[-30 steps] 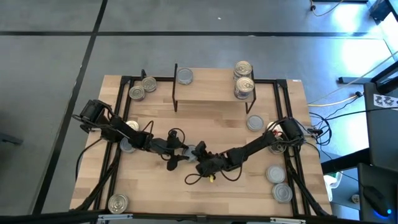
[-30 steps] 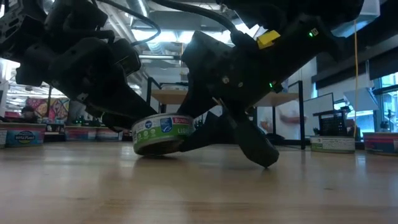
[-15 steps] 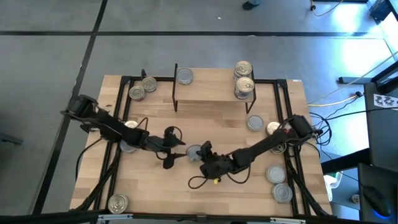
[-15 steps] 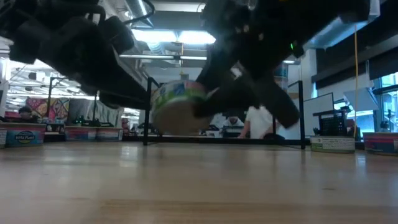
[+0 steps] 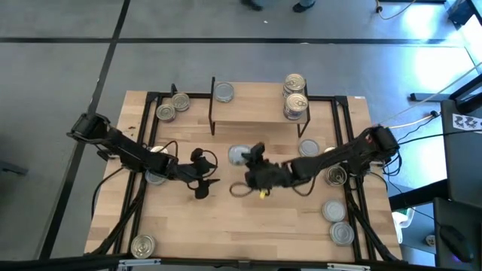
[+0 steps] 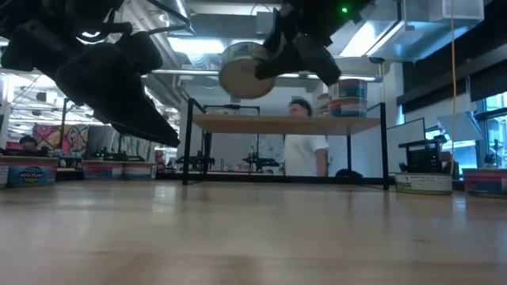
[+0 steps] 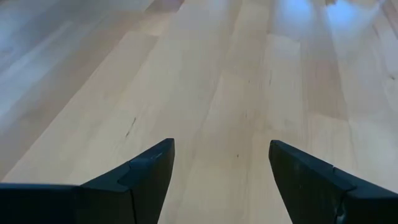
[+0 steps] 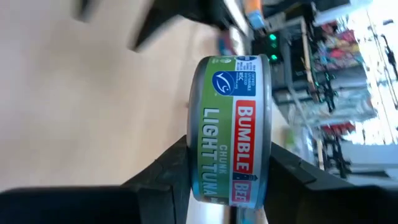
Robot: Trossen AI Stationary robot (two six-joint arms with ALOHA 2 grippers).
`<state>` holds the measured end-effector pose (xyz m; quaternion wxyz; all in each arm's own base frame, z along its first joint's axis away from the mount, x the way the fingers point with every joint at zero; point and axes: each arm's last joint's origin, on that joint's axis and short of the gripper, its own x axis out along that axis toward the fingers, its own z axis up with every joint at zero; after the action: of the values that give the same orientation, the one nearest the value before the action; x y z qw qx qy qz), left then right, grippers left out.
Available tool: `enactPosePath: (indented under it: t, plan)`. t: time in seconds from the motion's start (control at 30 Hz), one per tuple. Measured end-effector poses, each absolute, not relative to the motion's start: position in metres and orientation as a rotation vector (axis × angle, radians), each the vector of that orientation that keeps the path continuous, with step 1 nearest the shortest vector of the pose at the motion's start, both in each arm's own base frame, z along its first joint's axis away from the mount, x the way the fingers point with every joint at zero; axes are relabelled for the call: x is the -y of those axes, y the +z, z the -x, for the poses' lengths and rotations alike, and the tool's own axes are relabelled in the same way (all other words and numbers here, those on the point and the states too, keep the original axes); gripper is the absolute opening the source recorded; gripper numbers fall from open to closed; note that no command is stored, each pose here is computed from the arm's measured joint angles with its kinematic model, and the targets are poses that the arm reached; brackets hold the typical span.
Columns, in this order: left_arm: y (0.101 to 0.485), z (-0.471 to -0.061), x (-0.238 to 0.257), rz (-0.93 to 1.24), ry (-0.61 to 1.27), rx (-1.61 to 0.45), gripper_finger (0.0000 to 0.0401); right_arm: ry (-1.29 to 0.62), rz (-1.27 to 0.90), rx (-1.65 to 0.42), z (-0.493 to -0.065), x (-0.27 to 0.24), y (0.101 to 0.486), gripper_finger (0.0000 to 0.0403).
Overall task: Stack canned seafood by type on shelf
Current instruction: Stack the green white tuna can on top of the other green white tuna can on the shelf
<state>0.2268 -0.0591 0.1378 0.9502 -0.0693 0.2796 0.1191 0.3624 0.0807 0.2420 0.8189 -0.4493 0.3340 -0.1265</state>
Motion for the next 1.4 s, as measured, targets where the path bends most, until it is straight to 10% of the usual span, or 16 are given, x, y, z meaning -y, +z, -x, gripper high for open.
enactPosePath:
  t: [1.4]
  plan:
    - [0.140, -0.234, 0.025, 0.120, 0.385, -0.551, 0.0260, -0.446, 0.987, -0.674, -0.423, 0.143, 0.295, 0.0142]
